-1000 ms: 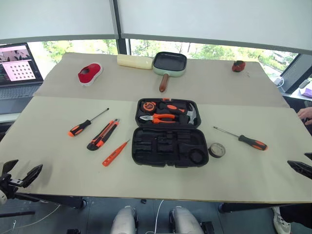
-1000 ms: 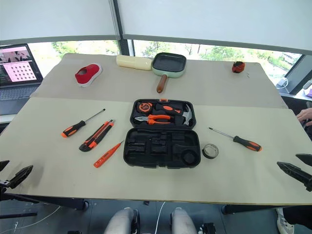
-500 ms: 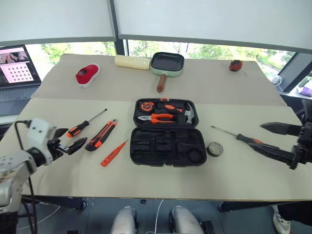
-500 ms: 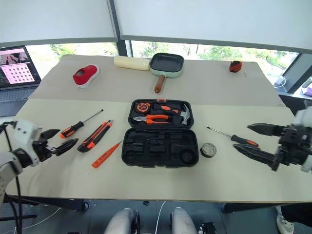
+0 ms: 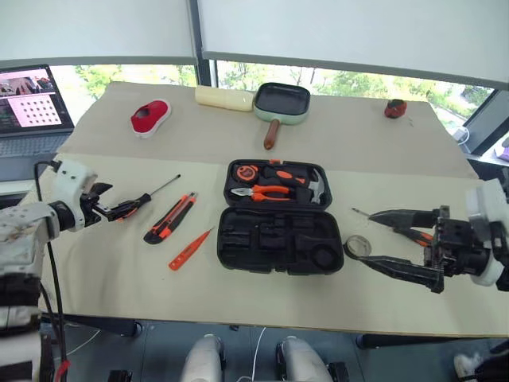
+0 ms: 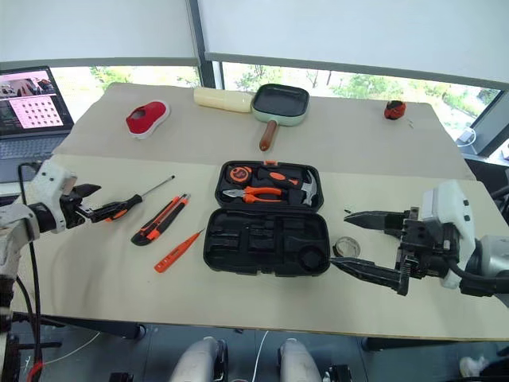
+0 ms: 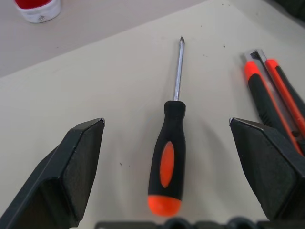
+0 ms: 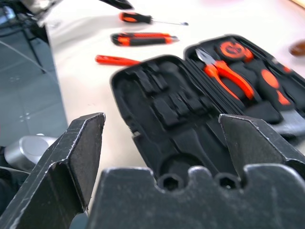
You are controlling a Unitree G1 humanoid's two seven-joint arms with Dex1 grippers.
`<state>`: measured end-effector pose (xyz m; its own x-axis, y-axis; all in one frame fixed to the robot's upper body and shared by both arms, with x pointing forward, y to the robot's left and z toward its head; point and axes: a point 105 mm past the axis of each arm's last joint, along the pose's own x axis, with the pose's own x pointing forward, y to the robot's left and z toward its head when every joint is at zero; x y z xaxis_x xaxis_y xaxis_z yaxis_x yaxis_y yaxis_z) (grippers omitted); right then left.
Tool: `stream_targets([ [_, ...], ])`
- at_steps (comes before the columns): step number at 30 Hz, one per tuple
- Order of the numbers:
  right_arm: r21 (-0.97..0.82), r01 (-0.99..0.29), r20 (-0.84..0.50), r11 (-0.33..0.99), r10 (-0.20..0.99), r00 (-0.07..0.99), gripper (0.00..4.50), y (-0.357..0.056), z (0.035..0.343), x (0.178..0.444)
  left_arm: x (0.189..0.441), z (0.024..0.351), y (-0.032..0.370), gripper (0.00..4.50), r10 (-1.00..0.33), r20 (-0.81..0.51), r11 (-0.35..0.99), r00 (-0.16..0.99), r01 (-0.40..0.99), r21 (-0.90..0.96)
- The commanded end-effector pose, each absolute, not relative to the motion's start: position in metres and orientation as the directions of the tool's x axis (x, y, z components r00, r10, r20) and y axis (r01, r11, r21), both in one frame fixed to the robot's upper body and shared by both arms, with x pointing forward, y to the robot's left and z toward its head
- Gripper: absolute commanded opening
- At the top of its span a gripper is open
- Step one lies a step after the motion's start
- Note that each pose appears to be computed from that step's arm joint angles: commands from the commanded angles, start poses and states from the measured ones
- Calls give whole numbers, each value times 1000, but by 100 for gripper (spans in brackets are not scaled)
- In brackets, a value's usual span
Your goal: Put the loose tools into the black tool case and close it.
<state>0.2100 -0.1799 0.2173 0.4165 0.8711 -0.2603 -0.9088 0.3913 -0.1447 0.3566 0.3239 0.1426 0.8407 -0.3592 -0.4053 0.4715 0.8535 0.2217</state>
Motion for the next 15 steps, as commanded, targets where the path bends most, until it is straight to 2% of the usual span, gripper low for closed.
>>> stream_targets([
  [1,-178,-910,-237,374,881,408,445,-171,223,207,365,129,321,450,-370,-474,813,799,525,251],
  [5,-195,-906,-240,376,877,416,445,-167,222,205,372,115,322,450,-351,-522,808,778,533,251],
  [6,-196,-904,-240,379,876,419,450,-167,222,205,372,114,321,397,-358,-527,803,771,542,246],
  [8,-198,-900,-240,389,871,430,450,-166,221,204,372,113,320,350,-373,-532,796,760,556,237],
  [9,-198,-897,-241,395,868,435,450,-166,221,203,373,113,321,297,-374,-532,800,760,554,229],
  [11,-201,-893,-244,403,862,444,450,-167,220,202,374,115,321,227,-380,-525,806,762,551,216],
  [15,-203,-874,-250,441,840,481,450,-168,215,200,383,143,305,88,-472,-447,769,760,603,214],
])
